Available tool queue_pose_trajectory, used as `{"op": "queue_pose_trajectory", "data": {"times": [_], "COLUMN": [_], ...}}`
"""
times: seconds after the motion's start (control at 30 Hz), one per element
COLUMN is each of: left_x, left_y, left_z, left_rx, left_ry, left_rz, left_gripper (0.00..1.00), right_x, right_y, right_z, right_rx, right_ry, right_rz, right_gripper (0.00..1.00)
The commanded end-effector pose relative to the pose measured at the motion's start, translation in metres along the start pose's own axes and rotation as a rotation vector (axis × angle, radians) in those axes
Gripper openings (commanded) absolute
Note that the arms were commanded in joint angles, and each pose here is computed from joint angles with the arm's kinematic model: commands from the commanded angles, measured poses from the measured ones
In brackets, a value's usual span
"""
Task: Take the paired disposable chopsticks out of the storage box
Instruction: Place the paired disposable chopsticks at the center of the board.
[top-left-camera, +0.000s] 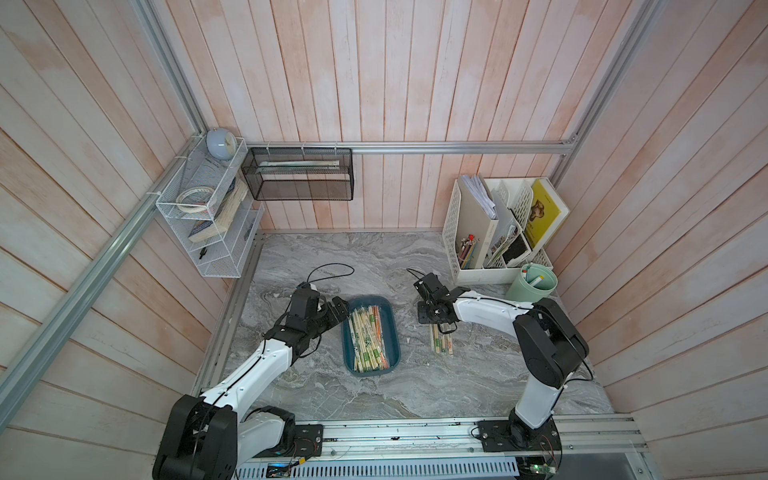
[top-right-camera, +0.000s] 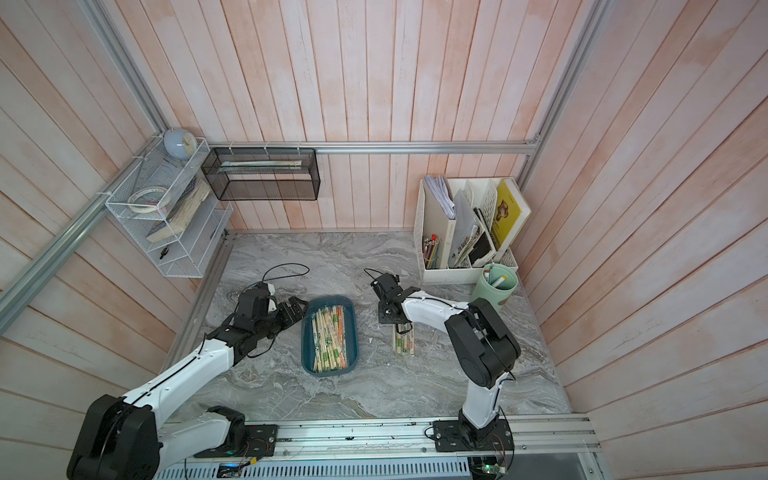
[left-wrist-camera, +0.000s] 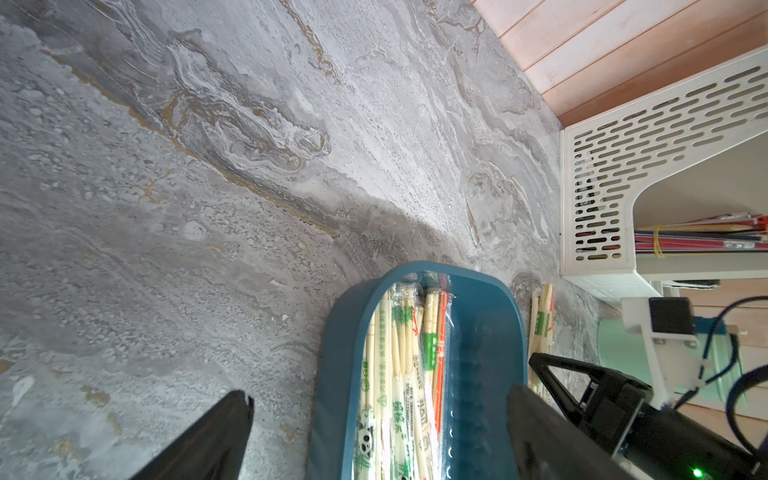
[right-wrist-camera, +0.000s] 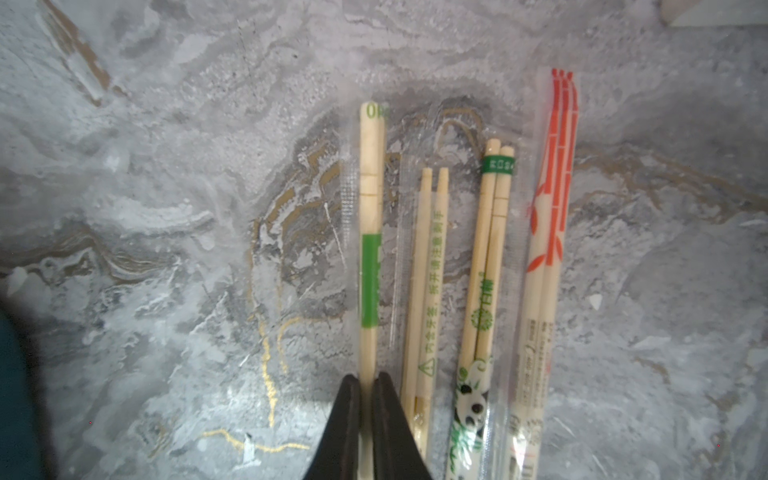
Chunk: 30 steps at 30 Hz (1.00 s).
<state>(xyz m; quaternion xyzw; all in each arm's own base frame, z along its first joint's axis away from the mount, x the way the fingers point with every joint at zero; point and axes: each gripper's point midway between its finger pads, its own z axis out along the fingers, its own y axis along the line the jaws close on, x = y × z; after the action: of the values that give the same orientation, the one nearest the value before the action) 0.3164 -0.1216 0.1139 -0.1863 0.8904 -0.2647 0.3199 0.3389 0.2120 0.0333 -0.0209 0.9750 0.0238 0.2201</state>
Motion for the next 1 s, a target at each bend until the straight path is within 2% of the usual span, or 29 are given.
{"op": "queue_pose_trajectory", "data": {"times": [0.0,0.3,0.5,0.73,0.97], "left_x": [-0.004,-0.006,-0.008,-0.008,-0.011], "left_y": [-0.002,-0.004,-0.005,0.000,0.011], "left_z": [0.001,0.001,0.002,0.003,0.000], "left_rx": [-0.001,0.002,-0.002,-0.030,-0.058], "left_ry": [-0.017,-0.014,-0.018,-0.020,-0.030], "left_rz": [-0.002,0.005,0.015,0.017,0.004], "left_gripper": [1.00,1.00,1.00,1.00,1.00], "right_x": [0.001,-0.006,-0.020,-0.045,-0.047], "right_y": [-0.009,-0.007,0.009,0.058,0.121], "right_z": [0.004,-0.014,-0.045,-0.092,-0.123], "right_rx": [0.044,0.021,-0.087,-0.295,-0.443], "right_ry": [0.008,-0.012,-0.054,-0.132,-0.151], "right_rz": [-0.012,0.010,0.037,0.011,-0.068], "right_gripper": [0.18,0.24,0.27,0.30,0.30]}}
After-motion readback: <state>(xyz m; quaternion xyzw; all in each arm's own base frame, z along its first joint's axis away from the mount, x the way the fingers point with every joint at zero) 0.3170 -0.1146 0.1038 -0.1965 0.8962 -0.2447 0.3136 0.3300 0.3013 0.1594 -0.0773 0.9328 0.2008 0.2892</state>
